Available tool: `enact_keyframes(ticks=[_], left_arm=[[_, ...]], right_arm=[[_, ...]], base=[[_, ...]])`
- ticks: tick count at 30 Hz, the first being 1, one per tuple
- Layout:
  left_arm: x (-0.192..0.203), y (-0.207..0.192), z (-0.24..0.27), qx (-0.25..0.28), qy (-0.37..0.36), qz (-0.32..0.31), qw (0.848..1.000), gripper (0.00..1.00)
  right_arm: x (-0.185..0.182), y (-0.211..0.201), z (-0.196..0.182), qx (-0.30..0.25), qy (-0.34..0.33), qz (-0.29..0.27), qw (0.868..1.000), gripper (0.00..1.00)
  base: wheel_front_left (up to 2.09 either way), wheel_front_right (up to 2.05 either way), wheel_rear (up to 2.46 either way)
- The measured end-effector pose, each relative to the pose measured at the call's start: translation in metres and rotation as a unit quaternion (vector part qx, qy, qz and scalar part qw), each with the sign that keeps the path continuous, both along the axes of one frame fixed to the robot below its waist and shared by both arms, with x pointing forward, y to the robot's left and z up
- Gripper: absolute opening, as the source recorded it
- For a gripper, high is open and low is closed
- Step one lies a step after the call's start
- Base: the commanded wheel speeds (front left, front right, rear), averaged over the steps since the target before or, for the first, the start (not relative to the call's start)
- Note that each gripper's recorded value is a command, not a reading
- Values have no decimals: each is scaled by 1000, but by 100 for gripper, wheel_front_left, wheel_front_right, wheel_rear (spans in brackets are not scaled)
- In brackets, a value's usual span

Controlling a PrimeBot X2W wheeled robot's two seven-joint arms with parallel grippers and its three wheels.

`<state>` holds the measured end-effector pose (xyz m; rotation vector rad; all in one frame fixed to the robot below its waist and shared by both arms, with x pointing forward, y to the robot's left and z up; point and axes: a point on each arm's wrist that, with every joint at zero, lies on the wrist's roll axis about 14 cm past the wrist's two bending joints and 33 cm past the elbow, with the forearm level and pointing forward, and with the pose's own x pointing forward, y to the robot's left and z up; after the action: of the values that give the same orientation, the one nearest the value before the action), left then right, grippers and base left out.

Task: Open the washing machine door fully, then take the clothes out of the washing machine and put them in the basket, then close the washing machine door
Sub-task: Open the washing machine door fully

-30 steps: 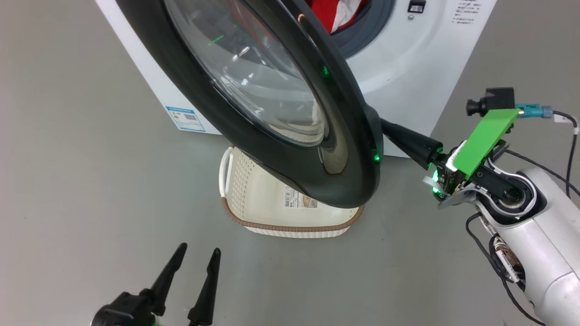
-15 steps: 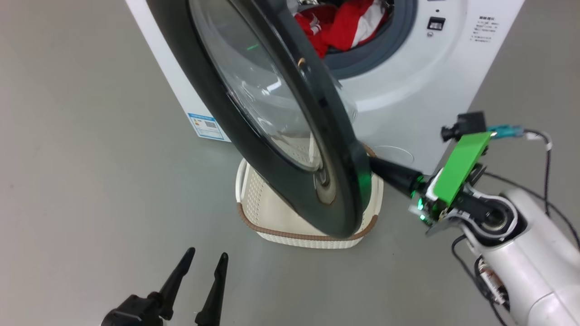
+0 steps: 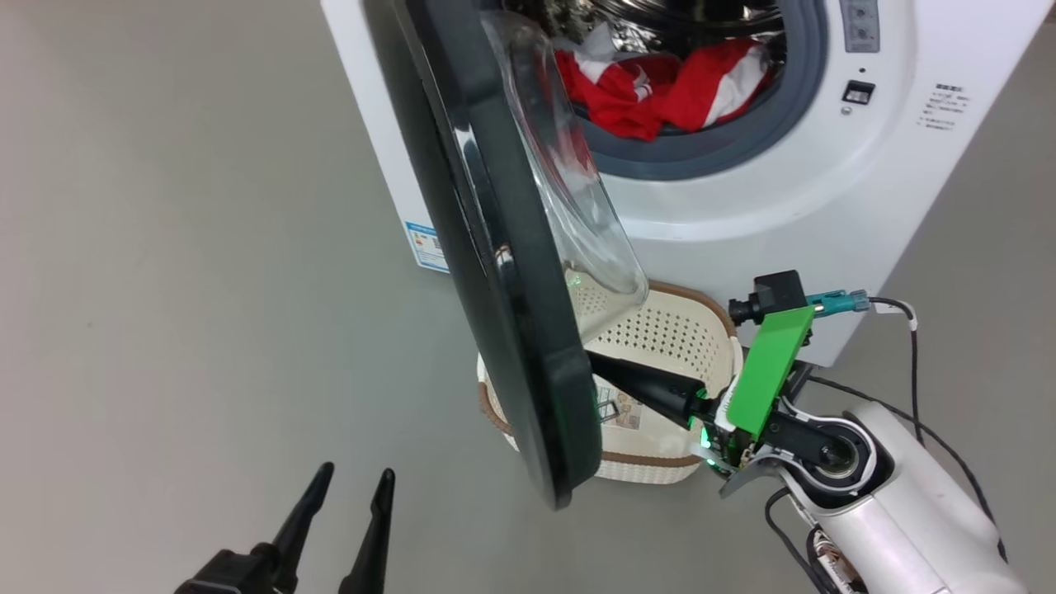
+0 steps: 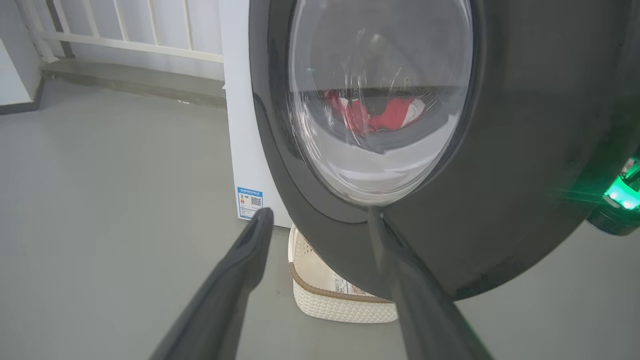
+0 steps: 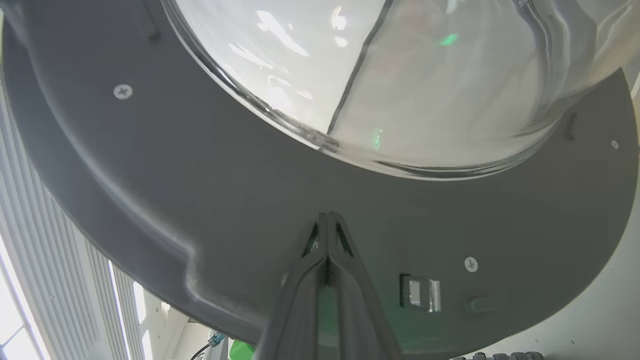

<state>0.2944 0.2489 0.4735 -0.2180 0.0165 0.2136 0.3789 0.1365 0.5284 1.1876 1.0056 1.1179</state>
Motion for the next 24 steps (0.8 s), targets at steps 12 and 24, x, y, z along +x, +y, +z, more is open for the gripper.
enact_keyframes(ticks=[12, 24], left_arm=[[-20, 25, 9, 12, -12, 51, 999, 100], [-36, 38, 12, 14, -16, 82, 996, 100]], right_arm=[[-31, 35, 9, 10, -4, 57, 998, 0], [-59, 56, 11, 16, 0, 90, 996, 0]], base=[[0, 0, 0], [0, 0, 0]])
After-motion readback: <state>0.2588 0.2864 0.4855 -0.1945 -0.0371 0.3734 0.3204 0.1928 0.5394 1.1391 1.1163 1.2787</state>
